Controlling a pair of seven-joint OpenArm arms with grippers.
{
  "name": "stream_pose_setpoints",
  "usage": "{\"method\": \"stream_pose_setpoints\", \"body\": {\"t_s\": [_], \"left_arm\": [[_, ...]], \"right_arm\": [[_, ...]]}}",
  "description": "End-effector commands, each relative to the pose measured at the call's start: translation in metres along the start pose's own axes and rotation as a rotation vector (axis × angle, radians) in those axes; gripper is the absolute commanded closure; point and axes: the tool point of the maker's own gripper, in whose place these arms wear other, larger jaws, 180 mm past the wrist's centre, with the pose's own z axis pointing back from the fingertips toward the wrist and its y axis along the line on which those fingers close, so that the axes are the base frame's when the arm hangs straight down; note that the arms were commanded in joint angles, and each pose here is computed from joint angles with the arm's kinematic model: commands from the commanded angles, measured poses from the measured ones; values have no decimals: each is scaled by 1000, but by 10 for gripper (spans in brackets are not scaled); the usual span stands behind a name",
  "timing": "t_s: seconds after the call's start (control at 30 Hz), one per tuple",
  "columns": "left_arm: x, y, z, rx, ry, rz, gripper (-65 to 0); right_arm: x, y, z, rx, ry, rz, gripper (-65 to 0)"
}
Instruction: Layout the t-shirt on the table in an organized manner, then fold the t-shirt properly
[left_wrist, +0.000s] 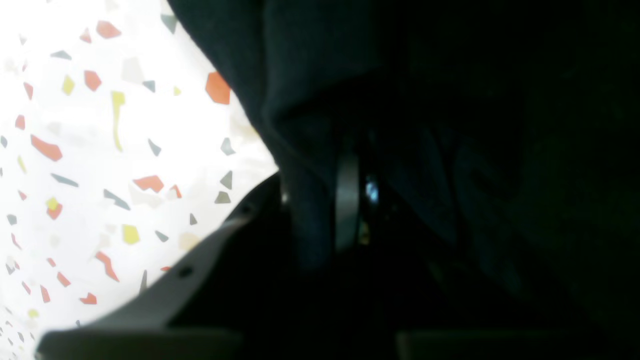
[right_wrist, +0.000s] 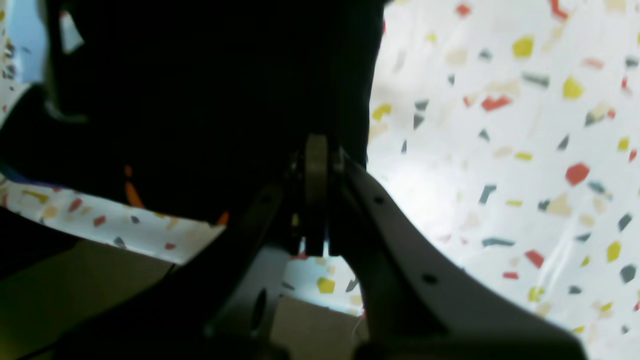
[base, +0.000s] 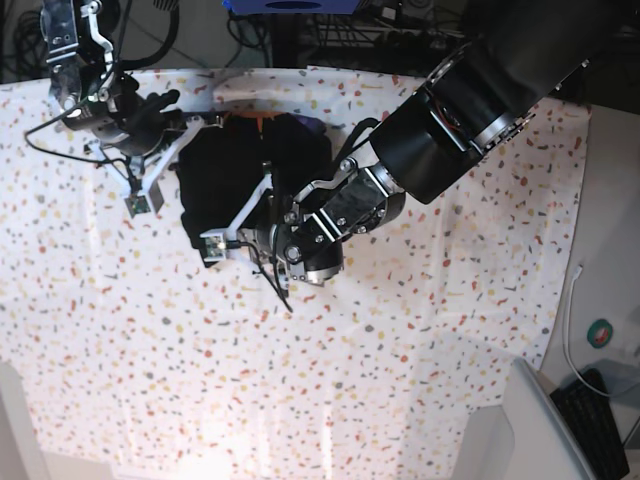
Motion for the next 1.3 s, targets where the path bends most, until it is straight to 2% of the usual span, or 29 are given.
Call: {"method": "stream_pose_setpoints", "body": {"t_s": [0.0,0.13,0.17,0.33,0.4,0.47,0.5,0.57,0.63,0.7,0.8,0.93,1.1,1.2,1.27], "left_arm": [[27,13,9,34,-55,-30,0],[48,18,21,65,-108,-65,0],[49,21,24,76,-107,-72,-63],[52,35,40,122,-59,-100,-481],[55,38,43,134,-59,-106,-574],[59,45,52,157,-82,-101,-632],[58,53,62,185,-100,-76,-629],[63,59,85,228,-160,7,-581],[63,60,112,266,-236,112,-479],[44,47,126,279,-274,211,-311],[17,22,128,289,-303,321,-3],[-43,2,123,332,-291,505,0],[-142,-19,135,429,-211,743,0],[-188,-31,145,464,-171,851,0],[-218,-37,153,484,-156,932,0]], "right_arm": [[8,2,3,9,-33,-1,0],[6,1,3,7,-28,-4,0],[6,1,3,5,-28,-4,0],[5,0,3,4,-24,-6,0],[5,0,3,3,-24,-5,0],[6,1,3,5,-28,-3,0],[6,2,4,7,-29,-1,0],[0,1,5,6,-16,-6,0],[0,4,10,8,-27,-2,0],[0,6,15,12,-38,3,0],[-1,7,17,13,-41,5,0],[16,-3,18,-8,-69,43,0],[82,-20,16,-46,-186,88,0],[116,-27,10,-60,-182,113,0],[129,-22,0,-52,-133,137,0]]}}
